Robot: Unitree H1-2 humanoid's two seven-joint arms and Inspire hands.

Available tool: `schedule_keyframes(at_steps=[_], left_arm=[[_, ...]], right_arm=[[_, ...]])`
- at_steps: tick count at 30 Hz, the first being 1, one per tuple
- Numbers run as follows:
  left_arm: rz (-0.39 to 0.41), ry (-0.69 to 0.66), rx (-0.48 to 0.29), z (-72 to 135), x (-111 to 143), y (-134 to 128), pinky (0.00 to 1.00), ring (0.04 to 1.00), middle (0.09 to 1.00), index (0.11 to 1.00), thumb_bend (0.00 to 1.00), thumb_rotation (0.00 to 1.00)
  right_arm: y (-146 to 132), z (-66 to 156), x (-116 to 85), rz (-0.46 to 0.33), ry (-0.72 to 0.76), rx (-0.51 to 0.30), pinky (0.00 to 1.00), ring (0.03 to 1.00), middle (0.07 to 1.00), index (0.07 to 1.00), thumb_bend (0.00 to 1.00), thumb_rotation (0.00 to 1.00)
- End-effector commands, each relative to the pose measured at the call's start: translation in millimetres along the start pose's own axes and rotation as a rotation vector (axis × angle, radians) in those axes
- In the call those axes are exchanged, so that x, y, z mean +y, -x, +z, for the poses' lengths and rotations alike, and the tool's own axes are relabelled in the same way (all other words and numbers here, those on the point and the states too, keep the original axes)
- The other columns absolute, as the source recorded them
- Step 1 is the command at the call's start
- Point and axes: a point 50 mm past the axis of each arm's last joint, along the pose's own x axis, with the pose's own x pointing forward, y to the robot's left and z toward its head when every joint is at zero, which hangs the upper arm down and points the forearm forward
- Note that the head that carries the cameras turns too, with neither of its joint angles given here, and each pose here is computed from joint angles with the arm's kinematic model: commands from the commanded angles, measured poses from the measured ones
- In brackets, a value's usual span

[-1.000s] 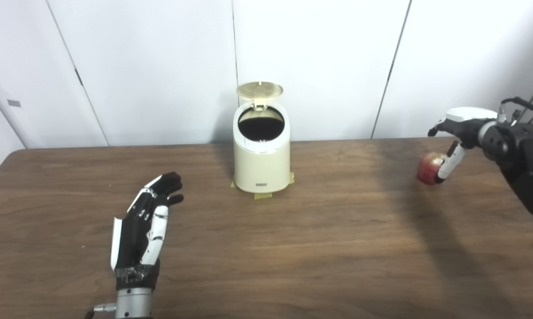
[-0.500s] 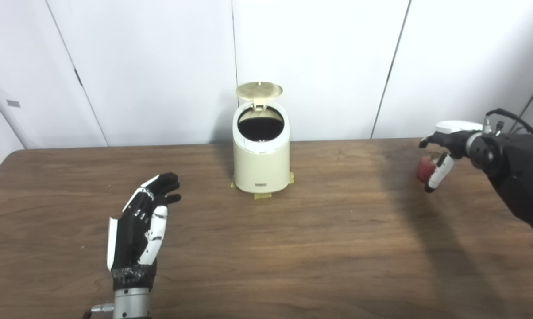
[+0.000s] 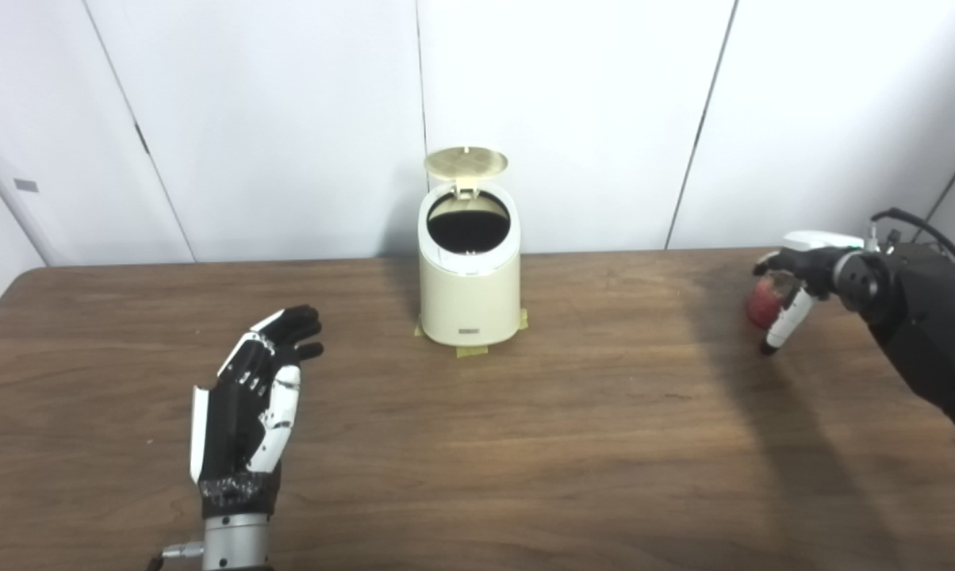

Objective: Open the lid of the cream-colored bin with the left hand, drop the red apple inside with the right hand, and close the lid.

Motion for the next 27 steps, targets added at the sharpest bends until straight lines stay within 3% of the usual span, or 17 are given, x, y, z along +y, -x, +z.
schedule_keyframes(at_steps=[1,6,10,17,23,27], left_arm=[[0.004,0.009,-0.069,13,-5,-5,0.70,0.764,0.764,0.724,0.16,0.44],[0.008,0.005,-0.075,15,-6,-5,0.70,0.759,0.760,0.727,0.15,0.44],[0.003,-0.002,-0.081,16,-6,-6,0.71,0.763,0.763,0.729,0.15,0.45],[0.007,-0.012,-0.081,17,-6,-5,0.70,0.762,0.763,0.729,0.16,0.48],[0.000,-0.019,-0.084,17,-6,-5,0.69,0.765,0.767,0.731,0.16,0.51],[0.000,-0.011,-0.082,17,-5,-5,0.70,0.768,0.771,0.738,0.17,0.48]], right_arm=[[5,-2,-33,-0.071,-0.022,0.007,0.67,0.886,0.976,0.885,0.98,0.23],[-1,-3,-29,-0.032,0.012,0.038,0.66,0.906,0.998,0.883,0.98,0.22],[-7,-5,-23,-0.029,0.027,0.044,0.56,0.826,0.956,0.870,0.96,0.22],[-9,-3,-16,-0.057,0.032,0.017,0.61,0.832,0.956,0.863,0.92,0.18],[-7,-2,-13,-0.191,0.053,-0.087,0.63,0.798,0.879,0.825,0.92,0.12],[-6,0,-10,-0.310,0.015,-0.161,0.55,0.670,0.781,0.746,0.85,0.01]])
